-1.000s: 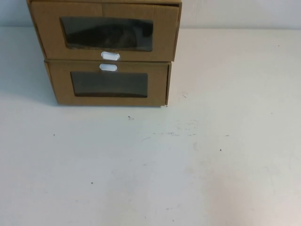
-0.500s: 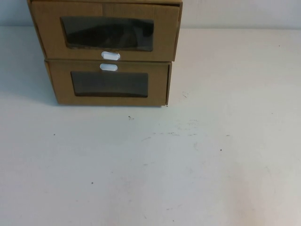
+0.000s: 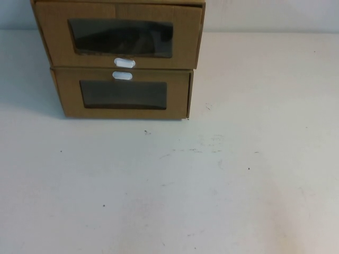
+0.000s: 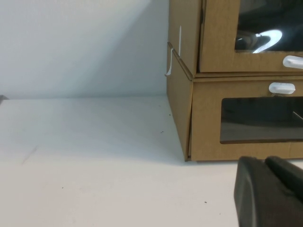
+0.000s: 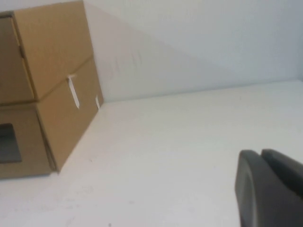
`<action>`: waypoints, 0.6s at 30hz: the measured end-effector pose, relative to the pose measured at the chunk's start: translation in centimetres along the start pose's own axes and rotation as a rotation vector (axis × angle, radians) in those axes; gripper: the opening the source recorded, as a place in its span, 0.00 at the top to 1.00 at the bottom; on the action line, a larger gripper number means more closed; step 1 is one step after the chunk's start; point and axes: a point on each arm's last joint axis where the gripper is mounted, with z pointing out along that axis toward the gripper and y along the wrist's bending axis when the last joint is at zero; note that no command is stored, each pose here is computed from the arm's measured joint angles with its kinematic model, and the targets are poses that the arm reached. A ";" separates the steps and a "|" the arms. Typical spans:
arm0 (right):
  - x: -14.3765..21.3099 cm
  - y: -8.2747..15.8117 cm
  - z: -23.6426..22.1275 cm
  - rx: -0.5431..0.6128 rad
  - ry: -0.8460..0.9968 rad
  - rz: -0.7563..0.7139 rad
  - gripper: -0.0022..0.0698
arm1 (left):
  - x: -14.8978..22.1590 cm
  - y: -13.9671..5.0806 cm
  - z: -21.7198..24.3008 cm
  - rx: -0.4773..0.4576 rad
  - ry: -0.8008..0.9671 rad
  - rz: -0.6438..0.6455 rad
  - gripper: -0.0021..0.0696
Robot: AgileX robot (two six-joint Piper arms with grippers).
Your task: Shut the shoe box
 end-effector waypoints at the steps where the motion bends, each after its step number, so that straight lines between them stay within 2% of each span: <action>1: 0.2 -0.1 0.0 0.009 0.032 0.001 0.99 | 0.0 0.0 0.0 0.000 0.000 0.000 0.97; 7: 2.4 0.5 -0.4 -0.062 0.288 -0.029 0.99 | 0.0 0.0 0.0 0.000 0.000 0.000 0.97; 18: 2.9 0.5 -0.2 -0.070 0.225 -0.068 0.99 | 0.0 0.0 0.0 0.000 0.000 0.000 0.97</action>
